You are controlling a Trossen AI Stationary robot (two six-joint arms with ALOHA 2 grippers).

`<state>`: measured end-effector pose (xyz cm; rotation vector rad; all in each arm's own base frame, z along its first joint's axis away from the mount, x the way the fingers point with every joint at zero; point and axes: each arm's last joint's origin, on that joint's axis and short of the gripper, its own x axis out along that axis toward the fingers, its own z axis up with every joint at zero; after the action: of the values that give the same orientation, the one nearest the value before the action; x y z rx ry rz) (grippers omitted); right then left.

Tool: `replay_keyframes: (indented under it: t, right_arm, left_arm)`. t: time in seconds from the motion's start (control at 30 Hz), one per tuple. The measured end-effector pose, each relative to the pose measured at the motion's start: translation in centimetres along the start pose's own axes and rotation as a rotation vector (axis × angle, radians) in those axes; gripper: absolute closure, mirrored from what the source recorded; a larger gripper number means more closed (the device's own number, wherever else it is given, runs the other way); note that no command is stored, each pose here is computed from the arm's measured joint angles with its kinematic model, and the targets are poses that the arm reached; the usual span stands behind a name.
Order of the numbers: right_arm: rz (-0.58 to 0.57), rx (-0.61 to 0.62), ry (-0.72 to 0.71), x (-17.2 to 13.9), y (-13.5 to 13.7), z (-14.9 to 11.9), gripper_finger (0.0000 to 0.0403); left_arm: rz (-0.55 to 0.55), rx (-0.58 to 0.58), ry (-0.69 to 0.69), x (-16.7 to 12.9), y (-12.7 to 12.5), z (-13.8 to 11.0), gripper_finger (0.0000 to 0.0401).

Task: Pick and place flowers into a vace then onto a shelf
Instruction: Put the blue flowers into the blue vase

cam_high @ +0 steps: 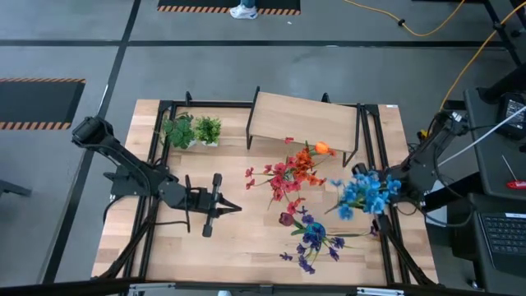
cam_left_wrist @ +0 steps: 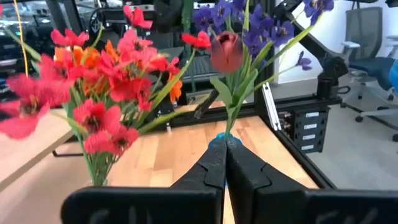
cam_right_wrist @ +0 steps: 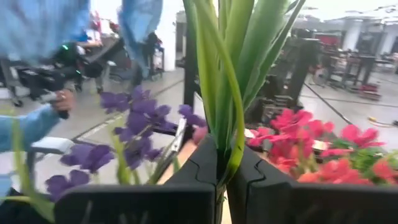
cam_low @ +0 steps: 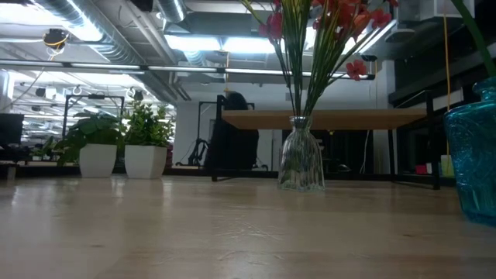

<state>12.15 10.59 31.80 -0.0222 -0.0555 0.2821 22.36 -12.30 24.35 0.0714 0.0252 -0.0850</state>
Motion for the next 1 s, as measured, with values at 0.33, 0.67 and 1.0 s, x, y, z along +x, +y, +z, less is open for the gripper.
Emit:
replay_keyframes:
  t: [0.33,0.67,1.0]
  right_arm:
    - [0.075,-0.022,-0.038,-0.2,1.6,-2.8,0.0396]
    - [0.071,-0.010,-0.101,0.2,2.2,-6.4,0.0396]
    - [0.077,0.035,-0.053,0.7,2.7,-8.3,0.0396]
  left_arm:
    - [0.008,-0.014,0.007,-0.1,0.1,-0.4,0.0397]
    - [0.035,-0.028,0.014,-0.1,0.1,-0.4,0.0399]
    - [0.035,-0.021,0.029,-0.1,0.1,-0.6,0.0400]
